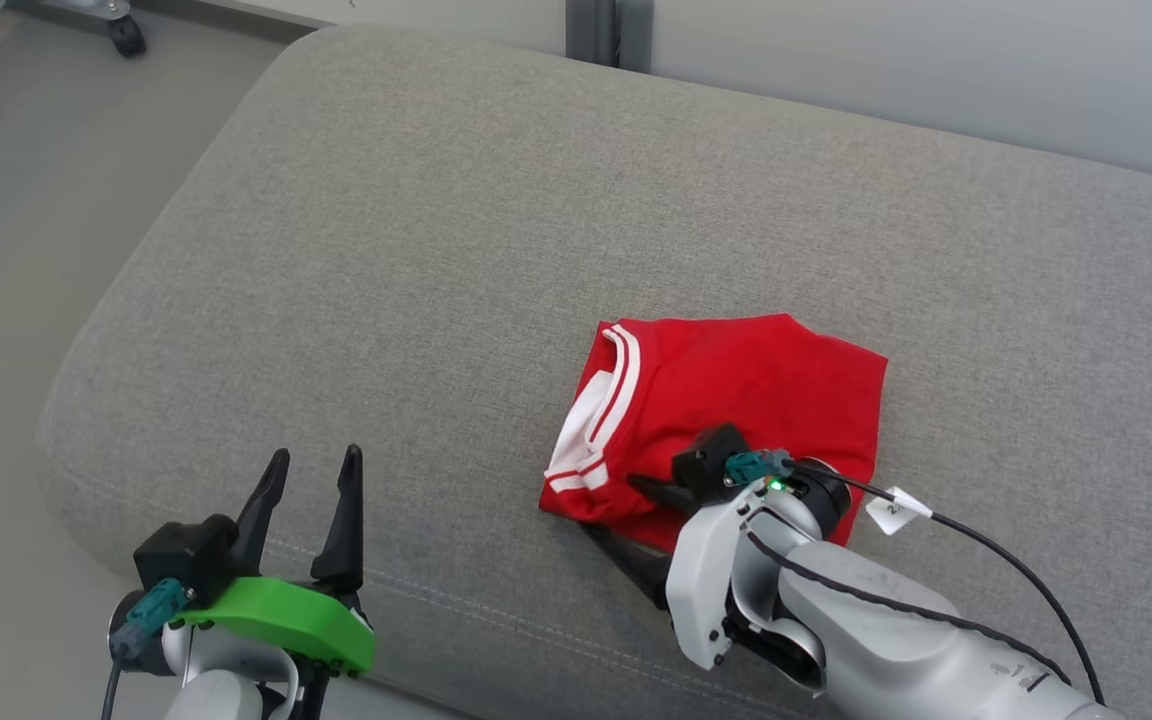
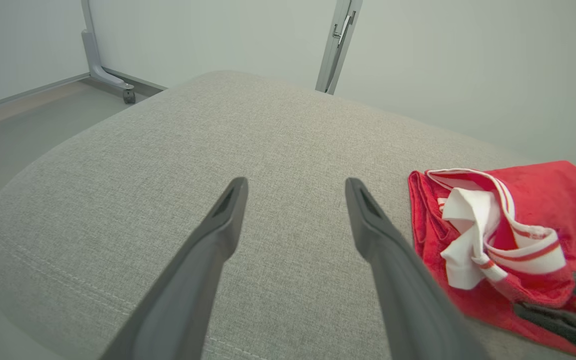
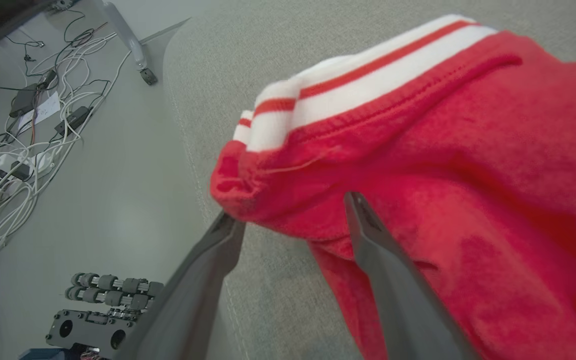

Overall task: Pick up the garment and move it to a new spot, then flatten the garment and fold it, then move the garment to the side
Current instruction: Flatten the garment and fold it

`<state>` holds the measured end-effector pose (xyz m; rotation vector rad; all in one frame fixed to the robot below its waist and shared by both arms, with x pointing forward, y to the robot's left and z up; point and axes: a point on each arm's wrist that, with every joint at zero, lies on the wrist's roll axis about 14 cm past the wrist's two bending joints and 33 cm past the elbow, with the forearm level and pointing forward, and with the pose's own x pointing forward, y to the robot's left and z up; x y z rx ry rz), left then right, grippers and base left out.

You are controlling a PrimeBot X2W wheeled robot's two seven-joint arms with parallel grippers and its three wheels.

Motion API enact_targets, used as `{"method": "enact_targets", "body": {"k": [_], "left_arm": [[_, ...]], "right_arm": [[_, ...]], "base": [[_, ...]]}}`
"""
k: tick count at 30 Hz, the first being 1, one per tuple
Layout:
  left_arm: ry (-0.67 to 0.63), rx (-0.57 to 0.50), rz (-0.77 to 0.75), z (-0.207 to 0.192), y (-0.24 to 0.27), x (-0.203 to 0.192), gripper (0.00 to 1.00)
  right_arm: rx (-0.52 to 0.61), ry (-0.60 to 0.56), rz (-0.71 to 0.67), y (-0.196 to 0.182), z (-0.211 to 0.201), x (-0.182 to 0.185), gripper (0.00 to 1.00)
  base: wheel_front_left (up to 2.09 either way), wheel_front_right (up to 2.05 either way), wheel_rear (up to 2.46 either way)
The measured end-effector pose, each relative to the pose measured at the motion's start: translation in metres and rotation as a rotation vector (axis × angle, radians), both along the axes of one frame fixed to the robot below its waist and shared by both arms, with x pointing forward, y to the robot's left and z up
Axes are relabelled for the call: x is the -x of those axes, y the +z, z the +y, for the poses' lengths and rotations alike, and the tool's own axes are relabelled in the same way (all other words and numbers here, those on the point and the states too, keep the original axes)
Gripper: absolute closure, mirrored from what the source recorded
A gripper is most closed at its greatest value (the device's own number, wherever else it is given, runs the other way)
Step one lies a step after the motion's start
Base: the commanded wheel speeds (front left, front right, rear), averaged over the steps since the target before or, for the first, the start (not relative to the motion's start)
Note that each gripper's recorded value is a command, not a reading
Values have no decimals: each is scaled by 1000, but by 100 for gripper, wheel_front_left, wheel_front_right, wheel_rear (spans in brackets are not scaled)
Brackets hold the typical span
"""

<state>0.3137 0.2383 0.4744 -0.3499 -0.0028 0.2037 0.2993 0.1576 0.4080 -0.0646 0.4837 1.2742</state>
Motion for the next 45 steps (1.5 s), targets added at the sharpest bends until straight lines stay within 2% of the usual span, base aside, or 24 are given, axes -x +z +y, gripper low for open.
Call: {"method": "enact_targets", "body": {"k": [7, 14, 21, 28, 38, 43, 45], "left_arm": [[-24, 4, -13, -6, 3, -6, 0], [-58, 5, -27, -15, 6, -15, 0], [-125, 0, -44, -33, 11, -30, 0], [-209, -11, -79, -56, 21, -47, 0], [-288, -7, -100, -82, 27, -63, 0], [-319, -8, -96, -92, 25, -68, 0], [-332, -11, -95, -96, 25, -70, 0]], "right_arm": [[-53, 25, -11, 18, 6, 10, 0], [-174, -74, -16, 46, -5, -7, 0], [-215, -316, -48, 51, -67, -60, 0], [-299, -476, -93, 72, -110, -80, 0], [-271, -763, -227, 87, -198, -105, 0], [-333, -955, -372, 132, -251, -126, 0], [-337, -1026, -403, 139, -273, -128, 0]], "base": [[0, 0, 0], [0, 0, 0], [0, 0, 0], [0, 0, 0], [0, 0, 0], [0, 0, 0], [0, 0, 0]]}}
